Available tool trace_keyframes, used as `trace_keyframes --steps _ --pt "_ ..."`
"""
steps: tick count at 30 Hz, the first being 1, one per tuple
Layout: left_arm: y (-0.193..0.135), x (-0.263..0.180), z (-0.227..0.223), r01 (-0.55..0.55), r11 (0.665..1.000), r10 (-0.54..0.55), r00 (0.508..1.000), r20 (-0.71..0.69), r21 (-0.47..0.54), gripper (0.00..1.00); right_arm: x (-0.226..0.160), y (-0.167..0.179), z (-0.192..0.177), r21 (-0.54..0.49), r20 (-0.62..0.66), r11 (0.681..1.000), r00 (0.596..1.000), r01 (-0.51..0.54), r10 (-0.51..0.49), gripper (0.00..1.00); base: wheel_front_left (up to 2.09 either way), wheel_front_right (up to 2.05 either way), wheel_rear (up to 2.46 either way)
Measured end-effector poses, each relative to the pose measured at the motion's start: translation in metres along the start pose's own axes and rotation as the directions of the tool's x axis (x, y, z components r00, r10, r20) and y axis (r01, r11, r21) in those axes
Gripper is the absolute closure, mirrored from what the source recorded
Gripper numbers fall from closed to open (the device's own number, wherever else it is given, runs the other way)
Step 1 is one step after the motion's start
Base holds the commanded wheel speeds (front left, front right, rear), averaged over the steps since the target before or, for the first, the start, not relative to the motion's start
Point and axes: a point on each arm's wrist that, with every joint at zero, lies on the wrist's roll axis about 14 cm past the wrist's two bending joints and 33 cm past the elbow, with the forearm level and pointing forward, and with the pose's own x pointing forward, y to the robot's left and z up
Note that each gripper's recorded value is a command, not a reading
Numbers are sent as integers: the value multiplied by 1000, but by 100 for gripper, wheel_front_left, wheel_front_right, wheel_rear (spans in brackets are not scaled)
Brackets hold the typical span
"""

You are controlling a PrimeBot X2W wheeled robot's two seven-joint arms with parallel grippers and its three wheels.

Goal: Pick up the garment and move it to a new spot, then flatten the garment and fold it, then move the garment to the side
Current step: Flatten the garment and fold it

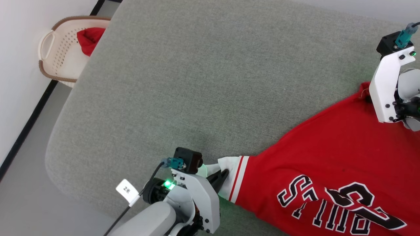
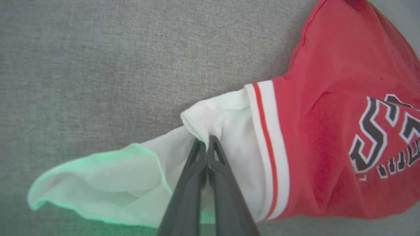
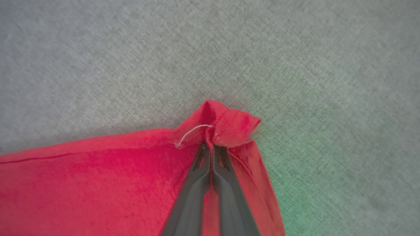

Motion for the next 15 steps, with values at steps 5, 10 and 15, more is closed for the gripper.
trace_keyframes --steps 5,10,15 --pt "0 2 1 5 1000 -5 1000 -5 1 100 -5 -1 5 22 38 1000 999 -12 11 100 0 0 0" --pt "3 1 16 18 999 -17 1000 -13 38 100 -21 -5 21 30 111 1000 994 0 -3 100 0 0 0" --pt "5 -6 61 30 991 -32 999 14 132 100 -53 -7 51 49 233 999 973 -5 -7 100 0 0 0"
